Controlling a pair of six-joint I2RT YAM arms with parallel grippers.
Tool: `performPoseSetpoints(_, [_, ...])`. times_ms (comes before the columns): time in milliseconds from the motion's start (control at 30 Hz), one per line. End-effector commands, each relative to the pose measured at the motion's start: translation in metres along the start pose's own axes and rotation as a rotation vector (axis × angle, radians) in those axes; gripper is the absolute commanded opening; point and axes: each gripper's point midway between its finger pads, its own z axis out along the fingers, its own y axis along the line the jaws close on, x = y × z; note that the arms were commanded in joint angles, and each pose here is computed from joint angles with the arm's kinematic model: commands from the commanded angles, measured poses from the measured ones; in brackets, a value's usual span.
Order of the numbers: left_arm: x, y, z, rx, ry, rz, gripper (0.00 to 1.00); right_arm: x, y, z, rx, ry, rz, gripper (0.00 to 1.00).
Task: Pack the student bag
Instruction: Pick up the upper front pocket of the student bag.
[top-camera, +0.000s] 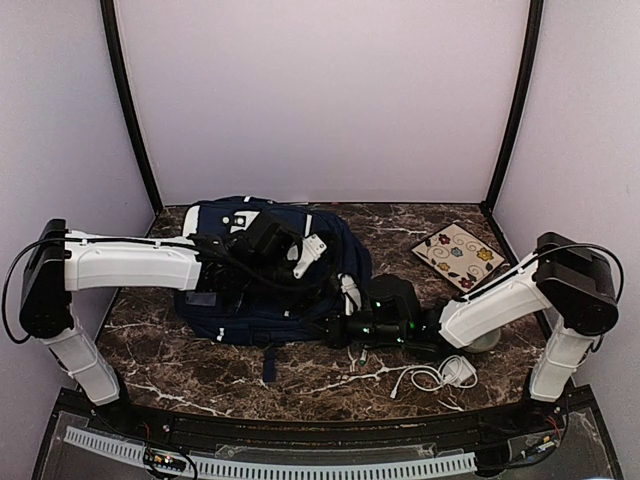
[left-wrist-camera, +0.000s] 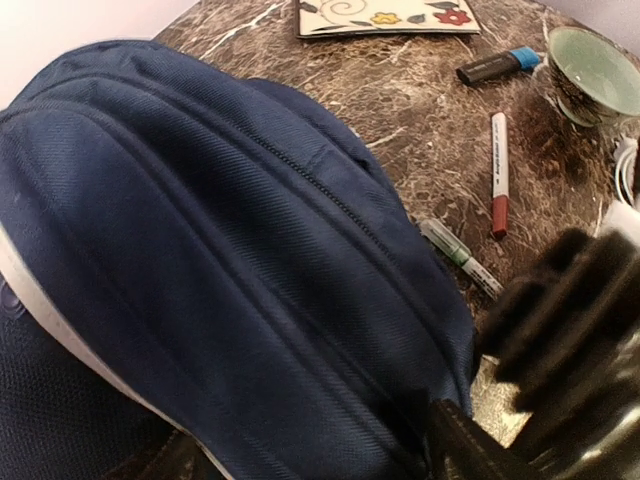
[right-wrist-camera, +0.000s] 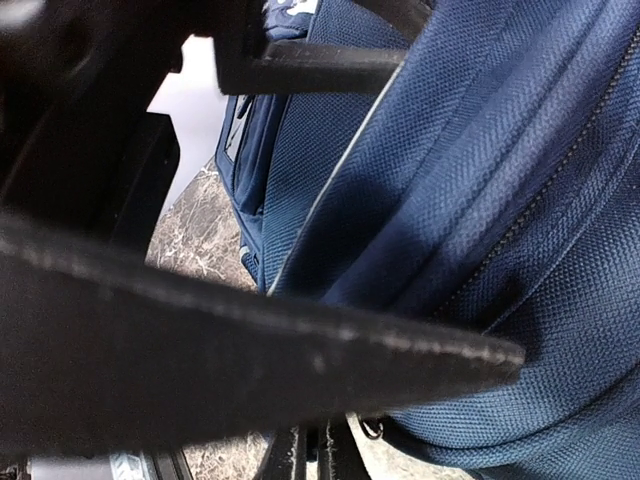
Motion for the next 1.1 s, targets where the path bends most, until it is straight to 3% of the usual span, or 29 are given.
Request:
performPoseSetpoints(0, [0.007,0.018,-0.006,-0.101,0.057,0.044,0.55,-0.014,0.022,-0.002,-0.085,-0.043,-0.016,0.0])
performPoseSetpoints(100, [-0.006,0.02,-0.021,-0.104,0.0,0.025,0.2,-0.013,0.022,-0.002,-0.084,-0.039,-0.015,0.0])
performPoseSetpoints(200, [-0.018,0.021,-0.035,-0.1,-0.067,0.013,0.01,-0.01,0.02,-0.002,-0.08,-0.031,-0.009,0.0])
performPoseSetpoints(433, [-0.032,0.02,-0.052,-0.078,-0.128,-0.01,0.0,-0.009,0.018,-0.005,-0.073,-0.03,0.004,0.0])
performPoseSetpoints(600, [-0.064,0.018,-0.08,-0.044,-0.282,-0.017,0.0,-0.001,0.02,0.001,-0.045,0.029,-0.022,0.0])
performPoseSetpoints(833, [-0.106,0.022,-0.128,-0.041,-0.477,-0.03,0.0,-0.001,0.066,0.013,-0.111,0.032,-0.17,0.0])
performPoseSetpoints(1067, [-0.118,0.02,-0.14,-0.007,-0.533,-0.078,0.0,-0.018,0.087,0.04,-0.112,-0.003,-0.236,0.0])
